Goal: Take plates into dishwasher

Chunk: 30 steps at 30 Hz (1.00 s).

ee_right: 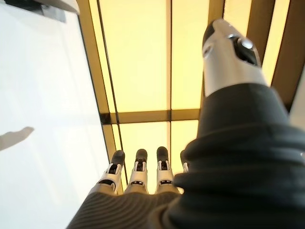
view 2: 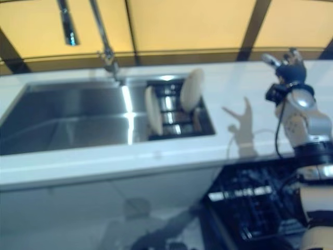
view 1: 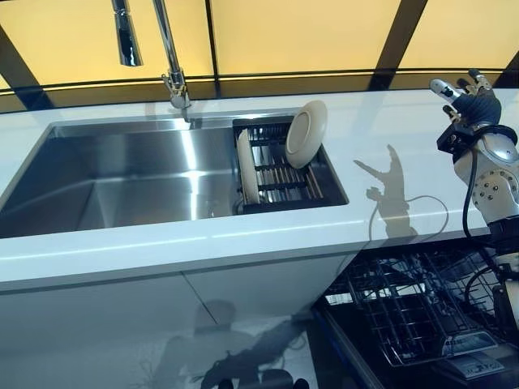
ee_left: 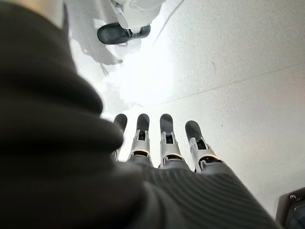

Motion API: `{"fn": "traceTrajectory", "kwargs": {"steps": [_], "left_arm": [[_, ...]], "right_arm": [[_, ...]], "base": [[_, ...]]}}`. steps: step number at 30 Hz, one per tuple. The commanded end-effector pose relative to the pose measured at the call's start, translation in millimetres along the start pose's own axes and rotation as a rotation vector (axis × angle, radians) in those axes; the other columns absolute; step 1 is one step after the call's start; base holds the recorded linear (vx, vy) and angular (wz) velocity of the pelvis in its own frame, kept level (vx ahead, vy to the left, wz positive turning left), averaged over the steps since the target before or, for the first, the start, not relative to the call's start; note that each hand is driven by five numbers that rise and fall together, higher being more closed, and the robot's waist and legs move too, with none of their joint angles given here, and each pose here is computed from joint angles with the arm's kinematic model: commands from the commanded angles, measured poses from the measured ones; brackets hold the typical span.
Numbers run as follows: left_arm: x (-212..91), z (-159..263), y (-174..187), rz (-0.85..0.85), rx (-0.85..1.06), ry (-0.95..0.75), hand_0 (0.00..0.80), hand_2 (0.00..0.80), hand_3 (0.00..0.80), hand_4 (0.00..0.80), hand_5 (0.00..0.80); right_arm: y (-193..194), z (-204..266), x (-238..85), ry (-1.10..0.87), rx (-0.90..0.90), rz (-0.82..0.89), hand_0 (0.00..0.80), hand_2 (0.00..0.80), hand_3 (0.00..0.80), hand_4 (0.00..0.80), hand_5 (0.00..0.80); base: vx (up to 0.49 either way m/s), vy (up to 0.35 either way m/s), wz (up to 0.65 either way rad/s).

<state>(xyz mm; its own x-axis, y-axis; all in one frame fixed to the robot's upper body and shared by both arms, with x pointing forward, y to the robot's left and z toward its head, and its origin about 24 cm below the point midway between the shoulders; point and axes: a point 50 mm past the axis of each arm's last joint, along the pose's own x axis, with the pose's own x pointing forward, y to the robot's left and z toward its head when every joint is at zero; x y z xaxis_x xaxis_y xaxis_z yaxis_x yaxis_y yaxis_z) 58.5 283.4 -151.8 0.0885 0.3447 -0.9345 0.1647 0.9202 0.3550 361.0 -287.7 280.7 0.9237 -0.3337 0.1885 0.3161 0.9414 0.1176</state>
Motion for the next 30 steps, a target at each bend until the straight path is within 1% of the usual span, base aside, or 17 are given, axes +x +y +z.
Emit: {"fn": "traceTrajectory", "kwargs": {"steps": [1,10,18,22,30], "left_arm": [[0.2,-5.7,20.1,0.067,0.060,0.036,0.000,0.000,0.000,0.000,0.000],[-0.1,2.8,19.8,0.085,0.068,0.001,0.000,0.000,0.000,0.000,0.000],[-1.0,8.1,24.4,0.128,0.017,-0.060,0.000,0.000,0.000,0.000,0.000],[-1.6,12.3,23.2,0.122,0.013,-0.083,0.000,0.000,0.000,0.000,0.000],[-1.9,14.2,20.4,0.119,-0.010,-0.100,0.000,0.000,0.000,0.000,0.000]], "right_arm": [[23.3,54.8,-2.4,-0.149,-0.012,0.088,0.000,0.000,0.000,0.000,0.000],[48.1,52.9,-3.1,-0.118,-0.042,0.159,0.000,0.000,0.000,0.000,0.000],[58.6,61.4,-5.1,-0.147,-0.006,0.158,0.000,0.000,0.000,0.000,0.000],[62.2,70.0,-7.3,-0.179,0.000,0.160,0.000,0.000,0.000,0.000,0.000],[66.5,72.2,-8.7,-0.190,-0.007,0.170,0.000,0.000,0.000,0.000,0.000]], "base": [[-0.007,0.032,0.07],[0.002,0.005,0.01],[0.016,-0.007,0.07],[-0.009,-0.005,0.06],[0.001,-0.001,0.01]]}}
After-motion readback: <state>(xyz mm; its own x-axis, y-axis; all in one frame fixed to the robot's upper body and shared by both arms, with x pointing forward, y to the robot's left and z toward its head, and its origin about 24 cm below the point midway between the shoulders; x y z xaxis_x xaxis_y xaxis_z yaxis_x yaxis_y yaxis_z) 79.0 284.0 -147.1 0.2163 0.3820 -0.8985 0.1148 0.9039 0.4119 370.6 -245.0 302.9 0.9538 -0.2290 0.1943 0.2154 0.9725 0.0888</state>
